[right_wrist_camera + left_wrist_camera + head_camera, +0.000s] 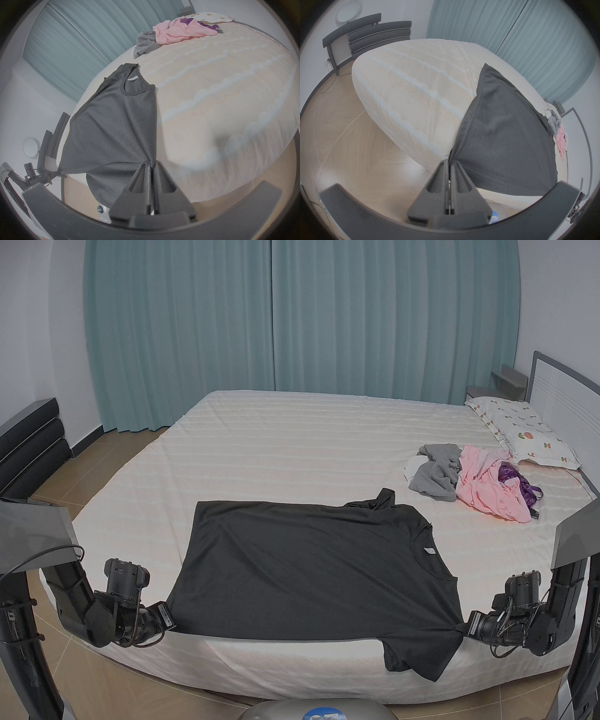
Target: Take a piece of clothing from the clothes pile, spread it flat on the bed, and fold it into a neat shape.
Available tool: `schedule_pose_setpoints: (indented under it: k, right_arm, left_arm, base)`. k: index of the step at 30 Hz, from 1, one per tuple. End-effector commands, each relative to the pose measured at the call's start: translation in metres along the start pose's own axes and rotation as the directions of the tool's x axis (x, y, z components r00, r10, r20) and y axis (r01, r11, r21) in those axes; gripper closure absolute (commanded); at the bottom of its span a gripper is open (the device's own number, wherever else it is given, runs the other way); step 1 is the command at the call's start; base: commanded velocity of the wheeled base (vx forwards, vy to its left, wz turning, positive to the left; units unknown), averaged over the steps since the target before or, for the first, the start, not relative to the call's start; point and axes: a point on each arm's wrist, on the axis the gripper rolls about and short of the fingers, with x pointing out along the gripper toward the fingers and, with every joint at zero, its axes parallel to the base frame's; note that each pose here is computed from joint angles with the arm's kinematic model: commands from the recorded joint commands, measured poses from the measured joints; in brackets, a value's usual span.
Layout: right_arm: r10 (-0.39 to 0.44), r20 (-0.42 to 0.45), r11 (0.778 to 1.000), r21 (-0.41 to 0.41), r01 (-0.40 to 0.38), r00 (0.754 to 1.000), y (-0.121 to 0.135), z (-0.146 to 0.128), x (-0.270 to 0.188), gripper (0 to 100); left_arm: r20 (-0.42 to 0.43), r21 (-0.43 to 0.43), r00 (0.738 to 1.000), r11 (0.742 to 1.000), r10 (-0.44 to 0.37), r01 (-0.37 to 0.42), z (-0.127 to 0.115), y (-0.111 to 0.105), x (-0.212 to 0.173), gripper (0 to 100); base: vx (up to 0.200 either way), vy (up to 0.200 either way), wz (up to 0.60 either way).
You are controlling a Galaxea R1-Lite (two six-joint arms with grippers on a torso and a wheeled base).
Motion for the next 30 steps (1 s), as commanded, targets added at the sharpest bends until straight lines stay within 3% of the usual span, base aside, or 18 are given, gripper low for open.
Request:
schedule_pose_setpoints:
  k: [1, 4, 5, 6, 7, 12, 16, 21, 30]
  right_arm:
    - [0.006, -0.001, 1.000, -0.004, -0.006, 1.000, 0.001, -0.001, -0.001, 100]
    - [0.010, -0.009, 1.000, -0.005, -0.010, 1.000, 0.001, -0.002, 0.002, 100]
    - [0.009, -0.010, 1.000, -0.004, -0.009, 1.000, 0.001, -0.002, 0.002, 0]
    - [0.011, -0.010, 1.000, -0.002, -0.011, 1.000, 0.002, -0.002, 0.004, 0]
    - [0.016, -0.008, 1.000, 0.000, -0.016, 1.000, 0.002, -0.001, 0.004, 0]
    - [0.039, 0.031, 0.999, -0.002, -0.039, 0.999, 0.007, 0.006, 0.001, 0]
    - [0.105, 0.123, 0.994, 0.022, -0.108, 0.987, 0.021, 0.024, -0.010, 0]
    - [0.147, 0.147, 0.986, 0.053, -0.157, 0.978, 0.033, 0.025, -0.024, 0]
    - [0.167, 0.180, 0.973, 0.131, -0.192, 0.969, 0.037, 0.026, -0.040, 0]
  left_arm:
    - [-0.005, -0.002, 1.000, 1.000, 0.003, -0.003, -0.001, 0.000, 0.003, 100]
    - [-0.014, -0.002, 1.000, 1.000, 0.009, -0.009, -0.002, 0.001, 0.007, 100]
    - [-0.015, -0.001, 1.000, 1.000, 0.010, -0.010, -0.002, 0.001, 0.007, 100]
    - [-0.015, -0.008, 1.000, 1.000, 0.006, -0.006, -0.002, 0.001, 0.008, 100]
    - [-0.013, -0.008, 1.000, 1.000, 0.001, -0.001, -0.001, 0.000, 0.008, 0]
    - [-0.015, -0.017, 1.000, 1.000, -0.026, 0.026, 0.001, -0.002, 0.006, 0]
    - [0.023, -0.055, 0.998, 0.997, -0.057, 0.058, 0.010, -0.004, -0.003, 0]
    - [0.089, -0.068, 0.991, 0.993, -0.096, 0.102, 0.022, -0.007, -0.021, 0]
    - [0.106, -0.113, 0.986, 0.984, -0.128, 0.140, 0.026, -0.012, -0.027, 0]
  base:
    - [0.000, 0.000, 0.00]
    - [0.000, 0.000, 0.00]
    - [0.000, 0.000, 0.00]
    - [0.000, 0.000, 0.00]
    - [0.000, 0.000, 0.00]
    - [0.000, 0.000, 0.00]
    - [0.000, 0.000, 0.00]
    - [0.000, 0.000, 0.00]
    - [0.000, 0.000, 0.00]
